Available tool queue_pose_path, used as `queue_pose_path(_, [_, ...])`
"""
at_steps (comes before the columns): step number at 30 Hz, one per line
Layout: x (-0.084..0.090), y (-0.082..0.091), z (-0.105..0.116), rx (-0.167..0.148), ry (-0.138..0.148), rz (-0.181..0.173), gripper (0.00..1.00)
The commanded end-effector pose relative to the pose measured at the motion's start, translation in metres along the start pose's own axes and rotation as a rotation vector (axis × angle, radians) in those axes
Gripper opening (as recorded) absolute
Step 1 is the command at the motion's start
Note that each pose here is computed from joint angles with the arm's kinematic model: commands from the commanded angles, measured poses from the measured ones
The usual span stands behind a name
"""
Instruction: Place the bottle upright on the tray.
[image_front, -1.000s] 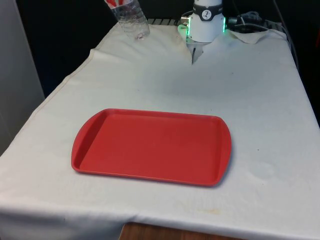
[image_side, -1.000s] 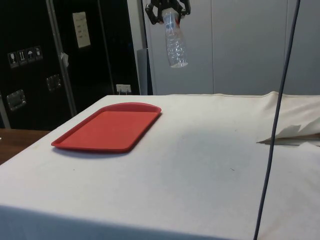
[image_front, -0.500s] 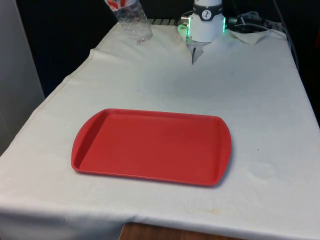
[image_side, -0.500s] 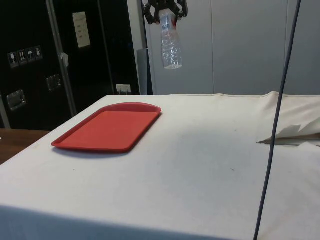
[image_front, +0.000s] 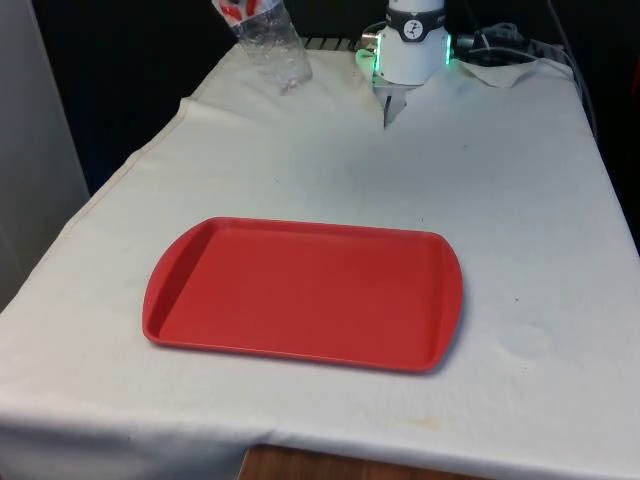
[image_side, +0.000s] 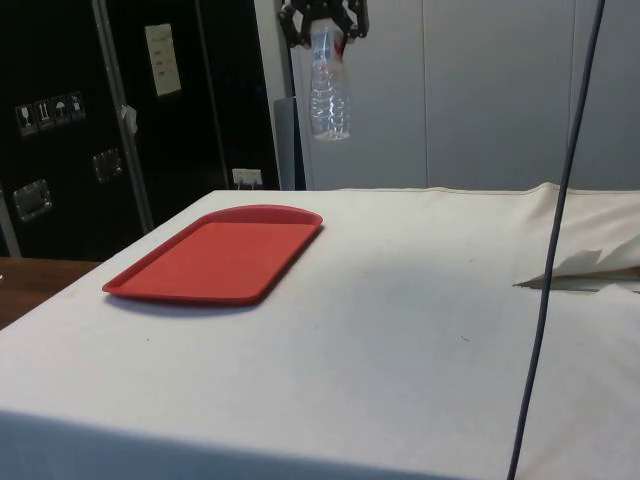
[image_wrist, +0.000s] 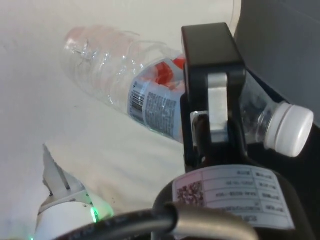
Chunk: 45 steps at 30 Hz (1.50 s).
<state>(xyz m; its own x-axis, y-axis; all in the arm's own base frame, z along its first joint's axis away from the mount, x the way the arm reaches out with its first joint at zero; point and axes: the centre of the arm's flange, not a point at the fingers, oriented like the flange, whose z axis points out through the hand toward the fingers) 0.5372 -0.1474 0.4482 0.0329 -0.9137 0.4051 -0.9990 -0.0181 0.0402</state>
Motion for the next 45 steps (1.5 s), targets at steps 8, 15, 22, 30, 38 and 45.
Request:
queue_pose_path(8, [-0.0016,-0.001,-0.0016,0.038,-0.02,0.02,0.28])
queue_pose_path(15, [-0.0025,-0.0018,-0.0046,0.09,-0.051,0.05,0.28])
queue_pose_path(22, [-0.002,-0.0031,-0.0056,0.122,-0.071,0.066,0.28])
queue_pose_path(30, [-0.0024,-0.004,-0.006,0.153,-0.091,0.08,0.28])
queue_pose_path(38, [-0.0014,-0.0054,-0.007,0.193,-0.107,0.094,0.28])
queue_pose_path(45, [-0.0036,-0.0091,-0.0043,0.219,-0.101,0.081,0.28])
